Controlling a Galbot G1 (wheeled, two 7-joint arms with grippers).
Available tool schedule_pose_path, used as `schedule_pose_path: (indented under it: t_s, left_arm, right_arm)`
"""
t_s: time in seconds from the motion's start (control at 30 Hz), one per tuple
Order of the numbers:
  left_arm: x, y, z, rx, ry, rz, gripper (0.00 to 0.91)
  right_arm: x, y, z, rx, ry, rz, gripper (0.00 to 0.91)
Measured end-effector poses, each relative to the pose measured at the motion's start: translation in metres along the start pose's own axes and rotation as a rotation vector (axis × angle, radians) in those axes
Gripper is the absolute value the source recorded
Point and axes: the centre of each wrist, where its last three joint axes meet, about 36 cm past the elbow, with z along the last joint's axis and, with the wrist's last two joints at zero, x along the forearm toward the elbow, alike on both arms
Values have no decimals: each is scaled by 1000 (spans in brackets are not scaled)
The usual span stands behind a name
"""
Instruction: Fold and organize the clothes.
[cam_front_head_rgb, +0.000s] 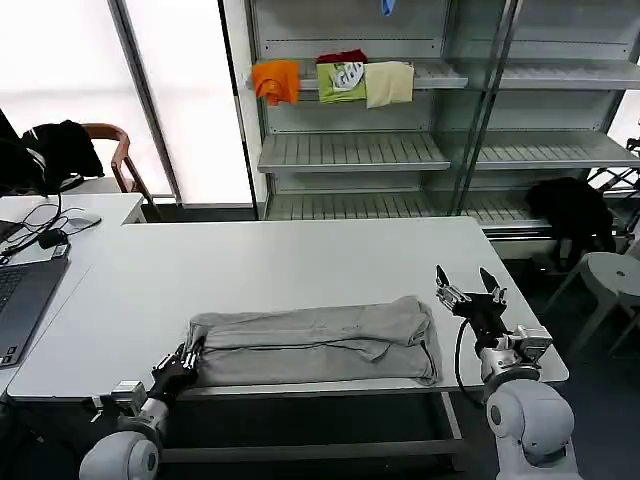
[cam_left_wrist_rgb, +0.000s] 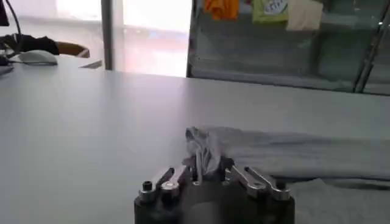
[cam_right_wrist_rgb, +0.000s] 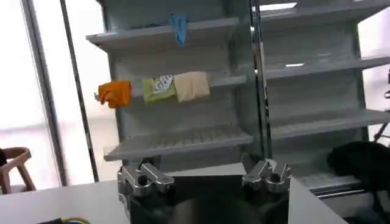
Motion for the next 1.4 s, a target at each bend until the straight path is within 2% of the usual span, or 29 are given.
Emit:
schedule_pose_path:
  t_s: [0.23,0.43,0.63,1.07,1.23,1.4]
  left_arm:
    - [-3,-4,-2,-13,-23,-2,0]
    - [-1,7,-19,-69,-89,-13,0]
    - [5,41,-51,-203,-142,-64,0]
    - [28,124,-142,-461,-184,-208,0]
    - [35,132,-159,-492,-192,-230,10]
    - [42,121,-166,-473,-218,-210,10]
  right_arm:
    - [-2,-5,-1,1,1,17,907]
    - [-4,-10,0,11,8,28,907]
    - [-8,-12,2,11,15,31,907]
    - [-13,-10,11,7,37,32,907]
    - [-11,-11,15,8,46,37,907]
    - [-7,-12,15,14,49,41,907]
